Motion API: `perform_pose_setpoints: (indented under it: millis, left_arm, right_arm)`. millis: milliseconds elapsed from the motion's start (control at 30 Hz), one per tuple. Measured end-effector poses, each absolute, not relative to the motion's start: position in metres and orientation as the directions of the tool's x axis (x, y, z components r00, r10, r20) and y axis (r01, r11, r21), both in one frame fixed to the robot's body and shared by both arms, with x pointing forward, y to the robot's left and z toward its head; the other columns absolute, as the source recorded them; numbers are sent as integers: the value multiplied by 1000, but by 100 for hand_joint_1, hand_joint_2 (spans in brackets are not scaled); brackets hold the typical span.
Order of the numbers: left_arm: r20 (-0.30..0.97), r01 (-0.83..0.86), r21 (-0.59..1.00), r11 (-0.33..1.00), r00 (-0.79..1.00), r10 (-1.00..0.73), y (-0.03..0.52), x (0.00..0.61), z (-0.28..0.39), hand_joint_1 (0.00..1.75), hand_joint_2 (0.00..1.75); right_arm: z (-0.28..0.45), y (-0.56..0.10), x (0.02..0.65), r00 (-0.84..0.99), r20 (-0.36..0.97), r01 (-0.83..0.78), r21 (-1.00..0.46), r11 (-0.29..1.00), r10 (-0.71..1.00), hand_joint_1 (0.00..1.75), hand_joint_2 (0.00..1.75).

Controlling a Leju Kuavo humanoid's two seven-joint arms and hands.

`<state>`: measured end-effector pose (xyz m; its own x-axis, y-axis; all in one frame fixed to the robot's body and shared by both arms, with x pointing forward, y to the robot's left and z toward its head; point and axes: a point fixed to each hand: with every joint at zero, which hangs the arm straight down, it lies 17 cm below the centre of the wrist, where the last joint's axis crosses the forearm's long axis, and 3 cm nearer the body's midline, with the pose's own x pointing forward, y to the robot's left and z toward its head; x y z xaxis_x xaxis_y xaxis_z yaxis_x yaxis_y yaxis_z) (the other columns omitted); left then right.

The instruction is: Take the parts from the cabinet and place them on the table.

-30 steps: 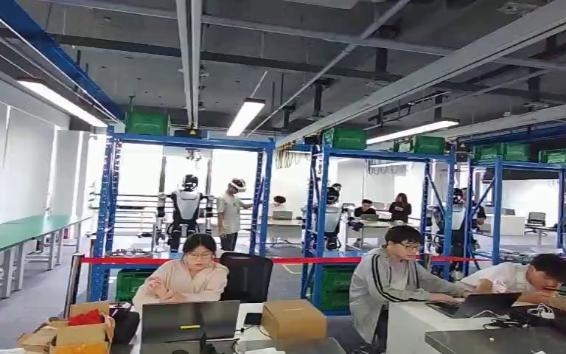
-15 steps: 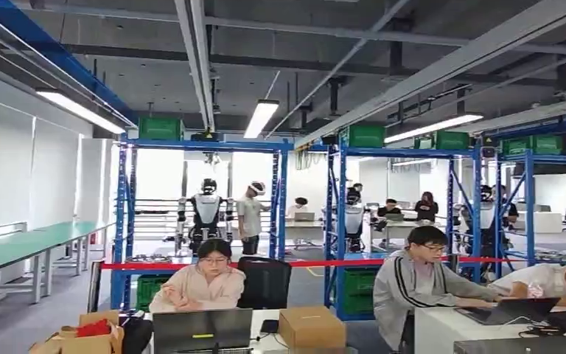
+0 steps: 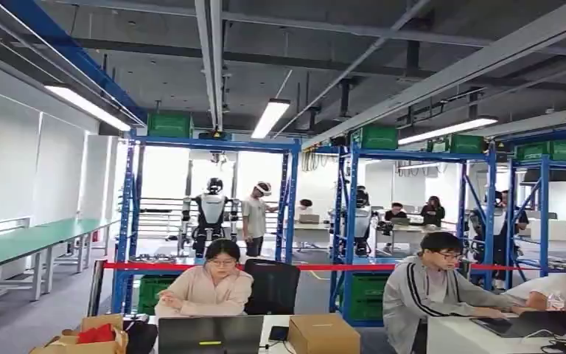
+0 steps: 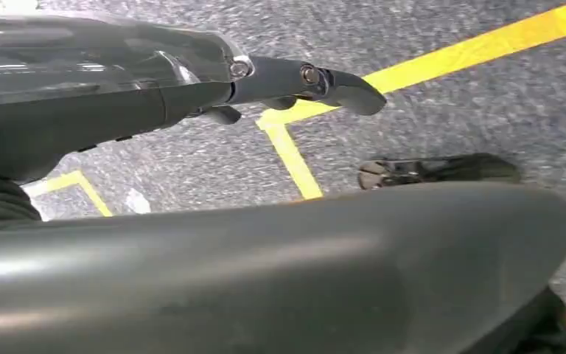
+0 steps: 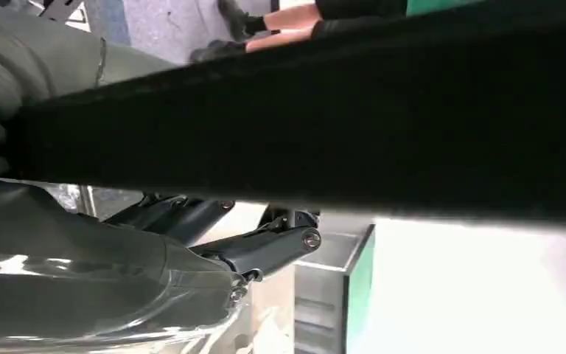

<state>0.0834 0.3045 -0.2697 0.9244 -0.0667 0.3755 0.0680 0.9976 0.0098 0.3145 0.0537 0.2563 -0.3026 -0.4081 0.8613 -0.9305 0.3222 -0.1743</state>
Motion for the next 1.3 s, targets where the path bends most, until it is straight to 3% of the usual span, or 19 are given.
perform_pose_setpoints:
  millis: [1300]
  left_arm:
    - [377,77,18,997,923,-78,307,83,-270,0,0]
  right_arm:
    - [284,41,307,-340,805,-920,-179,347,-486,175,175]
